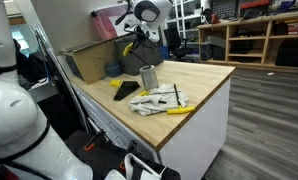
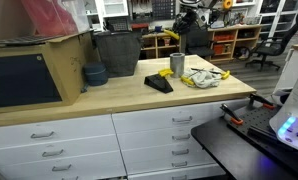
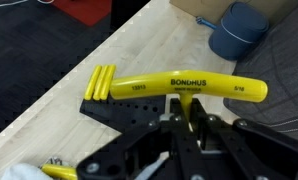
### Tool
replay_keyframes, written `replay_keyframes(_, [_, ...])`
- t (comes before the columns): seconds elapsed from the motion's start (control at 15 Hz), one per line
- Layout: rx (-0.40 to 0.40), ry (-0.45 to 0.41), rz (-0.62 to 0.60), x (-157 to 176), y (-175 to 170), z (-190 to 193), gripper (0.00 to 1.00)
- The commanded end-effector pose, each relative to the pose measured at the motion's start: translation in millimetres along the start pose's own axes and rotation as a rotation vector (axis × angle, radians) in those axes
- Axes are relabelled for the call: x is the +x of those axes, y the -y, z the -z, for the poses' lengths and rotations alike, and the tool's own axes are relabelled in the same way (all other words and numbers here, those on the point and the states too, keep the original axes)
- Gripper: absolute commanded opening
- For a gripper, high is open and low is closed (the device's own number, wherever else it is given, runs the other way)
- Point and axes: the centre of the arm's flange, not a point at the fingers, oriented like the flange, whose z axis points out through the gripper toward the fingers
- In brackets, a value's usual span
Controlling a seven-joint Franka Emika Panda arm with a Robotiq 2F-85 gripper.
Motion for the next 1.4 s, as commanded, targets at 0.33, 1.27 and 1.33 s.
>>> replay_keyframes(0.33, [-0.024, 0.134, 0.045, 29, 9, -24, 0.03])
replay_keyframes(1.27, [-0.095, -0.003, 0.008, 74, -7, -32, 0.61])
replay_keyframes(1.33, [-0.121, -0.048, 0.038, 64, -8, -32, 0.67])
